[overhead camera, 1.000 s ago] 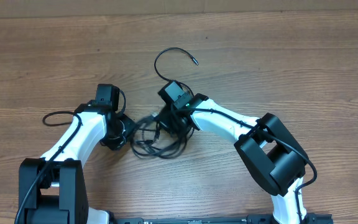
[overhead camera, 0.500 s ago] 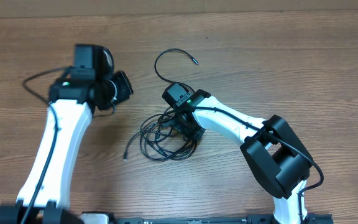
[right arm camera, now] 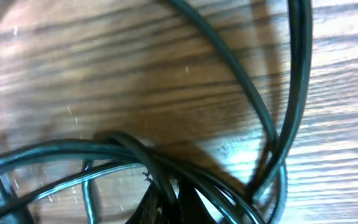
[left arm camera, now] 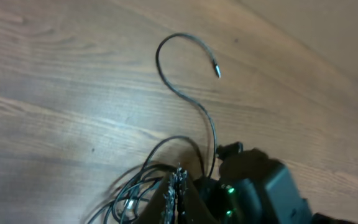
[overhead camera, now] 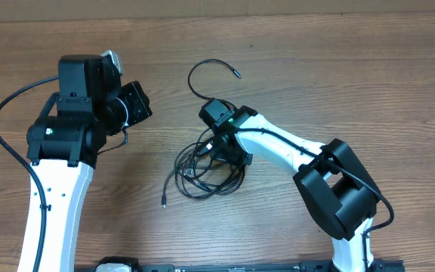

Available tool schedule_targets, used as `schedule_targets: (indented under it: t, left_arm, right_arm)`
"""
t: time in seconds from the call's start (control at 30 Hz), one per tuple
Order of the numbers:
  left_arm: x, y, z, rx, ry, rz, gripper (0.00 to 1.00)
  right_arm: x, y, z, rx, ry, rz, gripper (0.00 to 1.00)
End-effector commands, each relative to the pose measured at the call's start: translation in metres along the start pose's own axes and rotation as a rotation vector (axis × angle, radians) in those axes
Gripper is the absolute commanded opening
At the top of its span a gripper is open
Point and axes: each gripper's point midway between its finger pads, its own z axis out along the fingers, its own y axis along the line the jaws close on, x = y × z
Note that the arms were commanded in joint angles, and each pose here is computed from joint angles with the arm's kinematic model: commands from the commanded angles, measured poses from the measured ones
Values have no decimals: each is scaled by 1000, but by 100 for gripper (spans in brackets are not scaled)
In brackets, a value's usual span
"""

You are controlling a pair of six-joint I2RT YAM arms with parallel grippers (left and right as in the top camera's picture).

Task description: Untangle cables

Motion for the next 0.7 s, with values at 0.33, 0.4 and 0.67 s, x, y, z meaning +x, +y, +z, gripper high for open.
schedule_targets:
  t: [0.33,0.4,0.67]
  left_arm:
    - [22,-25,-5,114,99,76,67]
    - [25,-29,-4,122,109,85,83]
    - [52,-31,16,108,224,105,97]
  right_arm:
    - [-22,61,-214,-477,-348,-295,4]
    - [-17,60,-225,-499,-355,-319,4]
    - [2,68,-244,-595,-339,-463,4]
